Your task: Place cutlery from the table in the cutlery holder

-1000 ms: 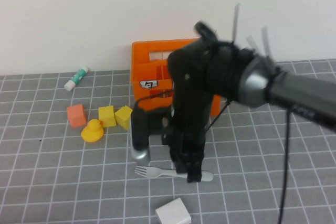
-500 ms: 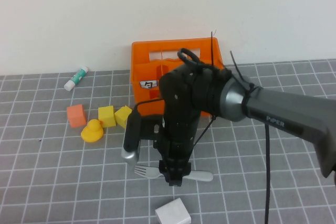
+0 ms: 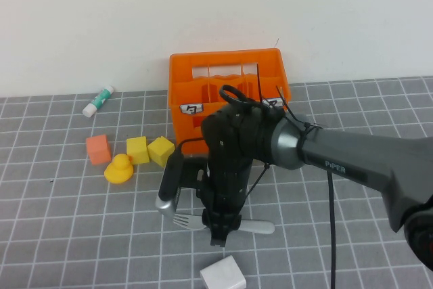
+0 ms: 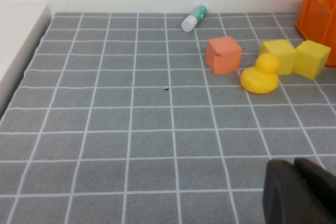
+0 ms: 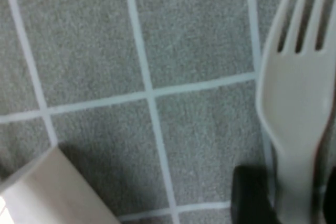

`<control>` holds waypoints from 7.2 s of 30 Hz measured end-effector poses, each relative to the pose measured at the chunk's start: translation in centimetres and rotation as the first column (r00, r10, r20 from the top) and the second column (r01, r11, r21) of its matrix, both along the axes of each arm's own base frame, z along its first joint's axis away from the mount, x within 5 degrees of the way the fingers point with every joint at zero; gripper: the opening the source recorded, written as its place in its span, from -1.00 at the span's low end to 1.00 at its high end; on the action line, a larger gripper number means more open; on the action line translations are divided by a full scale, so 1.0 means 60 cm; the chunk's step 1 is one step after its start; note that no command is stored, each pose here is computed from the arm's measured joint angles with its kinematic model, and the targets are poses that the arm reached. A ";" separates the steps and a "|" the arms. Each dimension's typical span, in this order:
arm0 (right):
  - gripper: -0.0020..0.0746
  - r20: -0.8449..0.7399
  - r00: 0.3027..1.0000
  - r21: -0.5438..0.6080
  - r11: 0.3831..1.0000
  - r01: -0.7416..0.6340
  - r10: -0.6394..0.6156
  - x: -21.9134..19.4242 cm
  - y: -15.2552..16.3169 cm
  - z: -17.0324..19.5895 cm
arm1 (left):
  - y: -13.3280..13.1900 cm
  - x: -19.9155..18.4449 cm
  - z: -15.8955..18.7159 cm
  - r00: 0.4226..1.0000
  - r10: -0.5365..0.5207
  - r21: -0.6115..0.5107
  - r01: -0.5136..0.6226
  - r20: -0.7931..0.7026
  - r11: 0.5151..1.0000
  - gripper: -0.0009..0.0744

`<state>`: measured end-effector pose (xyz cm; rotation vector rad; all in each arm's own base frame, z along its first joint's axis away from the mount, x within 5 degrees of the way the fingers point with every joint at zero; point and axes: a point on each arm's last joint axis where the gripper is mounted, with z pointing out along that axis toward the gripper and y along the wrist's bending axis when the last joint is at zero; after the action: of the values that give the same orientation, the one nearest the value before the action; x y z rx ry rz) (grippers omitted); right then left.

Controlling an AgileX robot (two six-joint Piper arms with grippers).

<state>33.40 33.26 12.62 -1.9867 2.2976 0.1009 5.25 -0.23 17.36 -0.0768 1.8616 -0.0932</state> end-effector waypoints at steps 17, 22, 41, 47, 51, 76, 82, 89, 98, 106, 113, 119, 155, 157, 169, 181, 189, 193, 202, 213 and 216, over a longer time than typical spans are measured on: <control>-0.61 -0.068 0.995 0.039 0.996 0.077 -0.074 -0.008 0.006 0.113 | 0.000 0.000 0.000 1.000 0.000 0.000 0.000 0.000 1.000 -0.98; -0.61 -0.048 0.994 0.132 0.986 0.106 -0.100 -0.048 -0.024 0.169 | 0.000 0.000 0.000 1.000 0.000 0.000 0.000 0.000 1.000 -0.98; -0.61 0.249 0.566 0.946 0.322 0.031 -0.786 -0.060 -0.115 0.252 | 0.000 0.000 0.000 1.000 0.001 -0.002 -0.001 0.000 1.000 -0.98; -0.61 0.268 0.497 0.959 0.278 -0.055 -0.825 -0.001 -0.078 0.226 | 0.000 0.000 0.000 1.000 0.001 -0.002 -0.001 0.000 1.000 -0.98; -0.61 0.267 0.461 0.960 0.275 -0.052 -0.846 0.048 -0.072 0.204 | 0.000 0.000 0.000 1.000 0.001 -0.002 -0.001 0.000 1.000 -0.98; -0.25 0.216 0.463 0.941 0.310 0.138 -0.860 0.097 -0.092 0.118 | 0.000 0.000 0.000 1.000 0.000 0.000 0.000 0.000 1.000 -0.98; -0.28 0.125 0.567 0.908 0.324 0.266 -0.814 0.064 -0.099 0.191 | 0.000 0.000 0.000 1.000 0.000 0.000 0.000 0.000 1.000 -0.98; -0.75 0.228 0.727 0.846 0.502 0.181 -0.647 -0.034 -0.127 0.301 | 0.000 0.000 0.000 1.000 0.000 0.000 0.000 0.000 1.000 -0.98; -0.95 0.336 0.778 0.829 0.558 0.023 -0.531 -0.192 -0.212 0.370 | 0.000 0.000 0.000 1.000 0.000 0.000 0.000 0.000 1.000 -0.98; -0.95 0.369 0.821 0.769 0.640 -0.005 -0.437 -0.311 -0.311 0.335 | 0.000 0.000 0.000 1.000 0.000 -0.002 0.000 -0.002 1.000 -0.98; -0.95 0.477 0.733 0.788 0.606 -0.113 -0.484 -0.372 -0.378 0.304 | 0.000 0.000 0.000 1.000 0.000 -0.002 0.000 -0.002 1.000 -0.98; -0.95 0.507 0.655 0.814 0.562 -0.148 -0.561 -0.402 -0.418 0.234 | 0.000 0.000 0.000 1.000 0.000 -0.002 0.000 -0.002 1.000 -0.98; -0.95 0.300 -0.062 0.872 0.248 0.421 -0.952 -0.470 -0.575 0.078 | 0.000 0.000 -0.001 1.000 0.000 0.000 0.000 -0.004 1.000 -0.98; -0.95 0.278 -0.048 0.863 0.228 0.451 -0.959 -0.472 -0.574 0.073 | 0.000 0.000 -0.001 1.000 0.000 0.000 0.000 -0.004 1.000 -0.98; -0.95 0.225 0.079 0.876 0.237 0.420 -0.971 -0.470 -0.562 0.072 | 0.000 0.000 -0.001 1.000 0.000 0.000 0.000 -0.004 1.000 -0.98; -0.95 0.229 0.079 0.873 0.240 0.425 -0.970 -0.470 -0.562 0.072 | 0.000 0.000 -0.001 1.000 0.000 -0.001 0.000 -0.004 1.000 -0.98; -0.95 0.231 0.079 0.872 0.242 0.426 -0.970 -0.470 -0.562 0.072 | 0.000 0.000 -0.001 1.000 0.000 -0.001 0.000 -0.004 1.000 -0.98; -0.95 0.231 0.079 0.872 0.242 0.426 -0.970 -0.470 -0.562 0.072 | 0.000 0.000 -0.001 1.000 0.000 -0.001 0.000 -0.004 1.000 -0.98; -0.95 0.231 0.079 0.872 0.242 0.426 -0.970 -0.470 -0.562 0.072 | 0.000 0.000 -0.001 1.000 0.000 -0.001 0.000 -0.004 1.000 -0.98; -0.95 0.231 0.079 0.872 0.242 0.426 -0.970 -0.470 -0.562 0.072 | 0.000 0.000 -0.001 1.000 0.000 -0.001 0.000 -0.004 1.000 -0.98; -0.95 0.231 0.079 0.872 0.242 0.426 -0.970 -0.470 -0.562 0.072 | 0.000 0.000 -0.001 1.000 0.000 -0.001 0.000 -0.004 1.000 -0.98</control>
<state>5.17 -0.49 16.91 -0.0746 1.8955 -0.1028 5.24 -0.23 17.33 -0.0783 1.8652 -0.0944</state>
